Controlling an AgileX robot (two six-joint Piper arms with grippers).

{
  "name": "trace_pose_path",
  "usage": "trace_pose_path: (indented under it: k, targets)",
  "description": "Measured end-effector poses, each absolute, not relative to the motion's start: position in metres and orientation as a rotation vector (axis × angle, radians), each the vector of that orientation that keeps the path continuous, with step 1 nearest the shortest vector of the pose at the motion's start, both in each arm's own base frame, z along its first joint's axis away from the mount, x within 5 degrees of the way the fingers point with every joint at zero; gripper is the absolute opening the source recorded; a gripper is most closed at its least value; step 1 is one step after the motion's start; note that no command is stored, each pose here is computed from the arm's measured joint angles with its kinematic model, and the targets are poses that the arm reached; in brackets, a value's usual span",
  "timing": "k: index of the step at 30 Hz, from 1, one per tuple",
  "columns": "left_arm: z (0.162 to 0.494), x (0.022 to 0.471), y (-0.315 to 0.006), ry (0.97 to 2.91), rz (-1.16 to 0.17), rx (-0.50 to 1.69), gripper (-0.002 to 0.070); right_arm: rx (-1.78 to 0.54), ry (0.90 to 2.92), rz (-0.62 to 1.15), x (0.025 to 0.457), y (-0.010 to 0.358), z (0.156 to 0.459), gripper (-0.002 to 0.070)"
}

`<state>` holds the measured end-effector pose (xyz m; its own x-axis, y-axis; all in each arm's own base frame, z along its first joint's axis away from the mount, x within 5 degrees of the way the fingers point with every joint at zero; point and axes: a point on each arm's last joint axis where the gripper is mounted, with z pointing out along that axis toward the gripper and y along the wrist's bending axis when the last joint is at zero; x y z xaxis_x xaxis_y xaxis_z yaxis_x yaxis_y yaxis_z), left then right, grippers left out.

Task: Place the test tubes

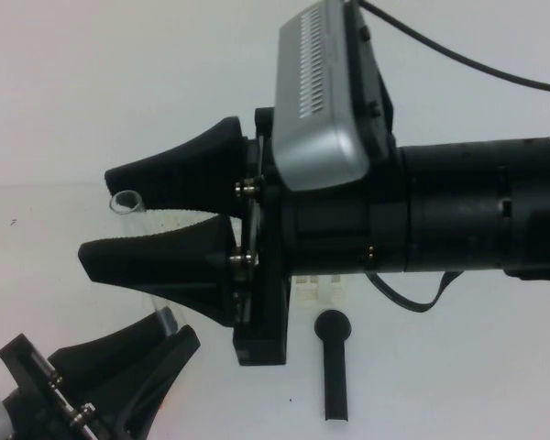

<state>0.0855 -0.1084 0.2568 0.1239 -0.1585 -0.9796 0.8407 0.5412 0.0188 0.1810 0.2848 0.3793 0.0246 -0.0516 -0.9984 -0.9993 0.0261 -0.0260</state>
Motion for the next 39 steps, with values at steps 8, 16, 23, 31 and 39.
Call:
trace_pose_path:
  k: [8,16,23,31,39]
  targets:
    - [0.2568,0.0855,-0.1084,1.237,-0.820,0.693,-0.0001,-1.241,1.244,1.148,0.1815,0.2864,0.3777,0.0290]
    - [0.2594,0.0848,-0.1082,1.211,-0.835,0.680,-0.0001,-1.239,1.242,1.128,0.1828,0.2864,0.3782,0.0136]
    - [0.2605,0.0843,-0.1081,1.218,-0.879,0.652,0.0005,-1.241,1.233,1.137,0.1820,0.2865,0.3789,0.0128]
    - [0.2596,0.0871,-0.1065,1.250,-0.878,0.610,0.0320,-1.234,1.231,1.140,0.1822,0.2865,0.3795,0.0127]
    - [0.2553,0.0883,-0.1066,1.301,-0.861,0.621,0.0450,-1.211,1.250,1.038,0.1896,0.2859,0.3777,0.0127]
